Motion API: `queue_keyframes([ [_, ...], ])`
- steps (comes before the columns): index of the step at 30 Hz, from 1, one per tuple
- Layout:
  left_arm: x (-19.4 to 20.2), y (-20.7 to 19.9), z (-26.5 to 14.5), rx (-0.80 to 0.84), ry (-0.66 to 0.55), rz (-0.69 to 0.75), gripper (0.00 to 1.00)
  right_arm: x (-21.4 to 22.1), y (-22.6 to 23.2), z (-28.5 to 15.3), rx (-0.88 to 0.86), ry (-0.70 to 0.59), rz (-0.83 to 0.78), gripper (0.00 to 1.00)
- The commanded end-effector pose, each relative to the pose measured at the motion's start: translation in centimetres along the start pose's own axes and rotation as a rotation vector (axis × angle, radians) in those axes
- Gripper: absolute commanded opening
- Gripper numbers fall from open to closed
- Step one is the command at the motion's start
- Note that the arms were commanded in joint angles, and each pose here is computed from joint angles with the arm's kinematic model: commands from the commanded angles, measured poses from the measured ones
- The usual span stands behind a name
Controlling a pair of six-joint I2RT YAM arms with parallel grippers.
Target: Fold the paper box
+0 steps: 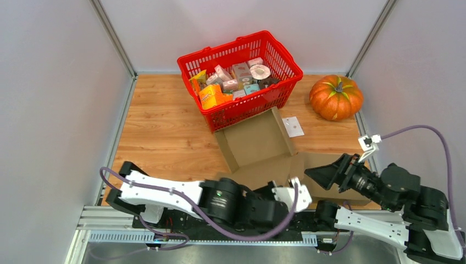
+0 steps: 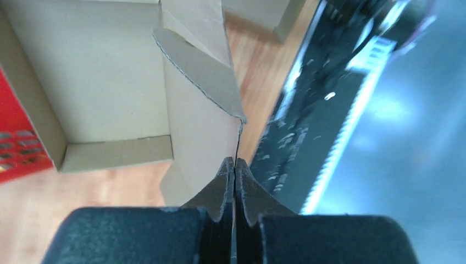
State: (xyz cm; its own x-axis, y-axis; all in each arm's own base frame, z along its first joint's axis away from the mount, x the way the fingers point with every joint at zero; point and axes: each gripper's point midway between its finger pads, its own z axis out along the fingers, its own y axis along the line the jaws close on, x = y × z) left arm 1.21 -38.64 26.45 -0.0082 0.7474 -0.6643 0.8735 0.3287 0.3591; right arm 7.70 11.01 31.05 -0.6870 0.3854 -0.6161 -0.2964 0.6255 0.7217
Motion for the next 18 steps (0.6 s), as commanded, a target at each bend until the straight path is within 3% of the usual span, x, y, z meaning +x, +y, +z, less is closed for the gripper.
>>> queue_keyframes([
  [1, -2.9, 3.2, -6.7, 0.141, -0.04, -0.488, 0.0, -2.8, 1.0, -2.0, -0.076, -0.089, -0.221, 0.97],
  [4, -5.1, 6.7, -9.5, 0.173, -0.129, -0.811, 0.0, -3.6, 2.6, -3.0, -0.151, -0.106, -0.275, 1.0],
  [6, -5.7, 8.5, -10.3, 0.174, -0.189, -0.939, 0.0, -3.8, 3.5, -3.2, -0.165, -0.086, -0.313, 1.0],
  [7, -6.9, 11.3, -11.9, 0.179, -0.288, -1.101, 0.0, -3.7, 3.9, -3.0, -0.179, -0.073, -0.341, 1.0],
  [9, -6.5, 13.9, -12.2, 0.133, -0.36, -1.233, 0.0, -2.8, 5.0, -2.2, -0.214, -0.022, -0.417, 1.0],
  [10, -6.7, 16.6, -14.1, 0.124, -0.452, -1.373, 0.0, -2.5, 5.7, -1.7, -0.241, -0.005, -0.44, 1.0],
  [14, -4.6, 23.1, -16.3, -0.114, -0.693, -1.584, 0.0, -0.4, 8.0, 1.1, -0.299, 0.103, -0.521, 1.0],
  [18, -2.0, 26.9, -17.8, -0.317, -0.782, -1.683, 0.0, -0.5, 9.0, 2.5, -0.344, 0.068, -0.602, 1.0],
])
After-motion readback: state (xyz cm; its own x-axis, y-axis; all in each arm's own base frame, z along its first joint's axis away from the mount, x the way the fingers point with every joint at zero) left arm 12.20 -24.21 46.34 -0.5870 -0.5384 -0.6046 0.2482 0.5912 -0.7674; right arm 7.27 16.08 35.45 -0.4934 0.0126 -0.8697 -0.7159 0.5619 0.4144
